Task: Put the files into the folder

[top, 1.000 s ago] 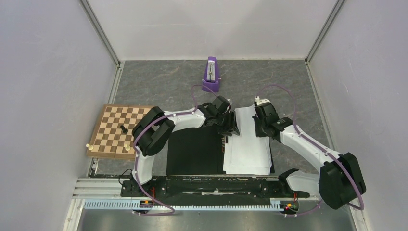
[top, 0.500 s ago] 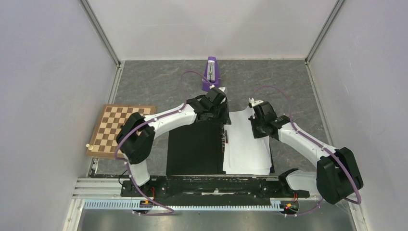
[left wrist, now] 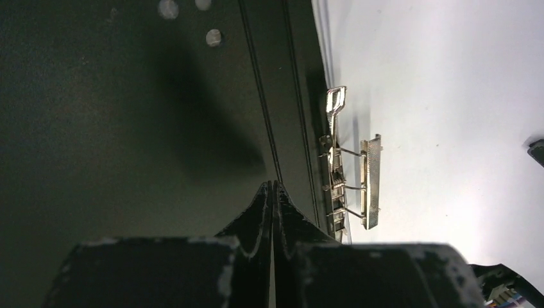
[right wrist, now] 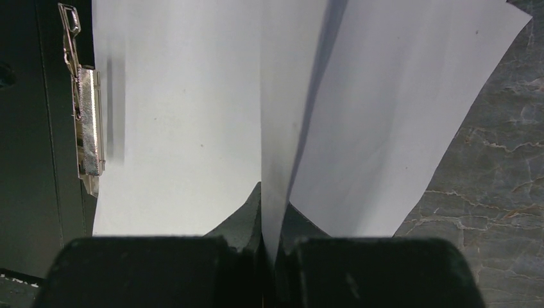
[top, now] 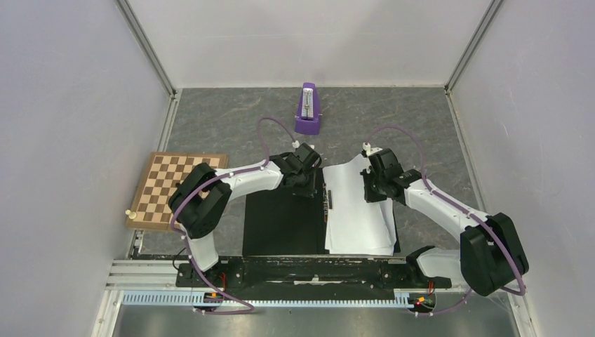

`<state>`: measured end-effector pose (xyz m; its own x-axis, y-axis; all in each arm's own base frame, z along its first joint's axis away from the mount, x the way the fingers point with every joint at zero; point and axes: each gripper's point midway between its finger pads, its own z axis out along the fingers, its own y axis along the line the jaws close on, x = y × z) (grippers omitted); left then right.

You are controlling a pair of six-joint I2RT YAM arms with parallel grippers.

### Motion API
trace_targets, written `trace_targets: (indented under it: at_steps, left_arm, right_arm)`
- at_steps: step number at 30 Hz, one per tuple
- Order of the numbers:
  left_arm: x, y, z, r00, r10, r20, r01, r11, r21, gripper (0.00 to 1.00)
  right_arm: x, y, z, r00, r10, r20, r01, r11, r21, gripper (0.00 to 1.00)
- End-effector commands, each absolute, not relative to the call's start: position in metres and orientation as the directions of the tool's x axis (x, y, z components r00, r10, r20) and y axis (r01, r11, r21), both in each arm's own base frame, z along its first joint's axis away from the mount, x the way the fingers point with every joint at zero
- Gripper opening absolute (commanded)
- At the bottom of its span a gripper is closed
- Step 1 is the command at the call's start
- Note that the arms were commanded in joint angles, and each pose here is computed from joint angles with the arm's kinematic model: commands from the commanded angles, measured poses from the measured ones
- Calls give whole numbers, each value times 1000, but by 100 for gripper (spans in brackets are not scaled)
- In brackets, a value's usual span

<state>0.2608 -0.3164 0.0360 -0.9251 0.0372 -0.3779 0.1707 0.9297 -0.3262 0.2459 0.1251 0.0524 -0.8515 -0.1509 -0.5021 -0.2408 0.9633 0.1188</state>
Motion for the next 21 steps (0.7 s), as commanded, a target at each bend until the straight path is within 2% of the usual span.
trace_targets:
  at_steps: [1, 4, 8, 17, 21]
  left_arm:
    - [267, -320, 32, -918, 23, -396, 168, 928, -334, 2]
    - [264, -325, 29, -927, 26, -375, 169, 920, -354, 3]
    - [263, -327, 28, -929, 28, -370, 171, 917, -360, 2]
    - [264, -330, 30, -930, 34, -367, 179, 913, -367, 2]
    - [264, -330, 29, -931, 44, -362, 184, 914, -362, 2]
  right_arm:
    - [246, 128, 51, -856, -86, -510, -194, 968, 161, 6]
    - [244, 126, 48, -864, -97, -493, -192, 970, 146, 17]
    - [248, 114, 57, -848, -90, -522, -162, 982, 95, 48]
    - [251, 86, 65, -834, -81, -546, -89, 996, -12, 98]
    - [256, 69, 62, -810, 7, -586, 1, 1000, 10, 98]
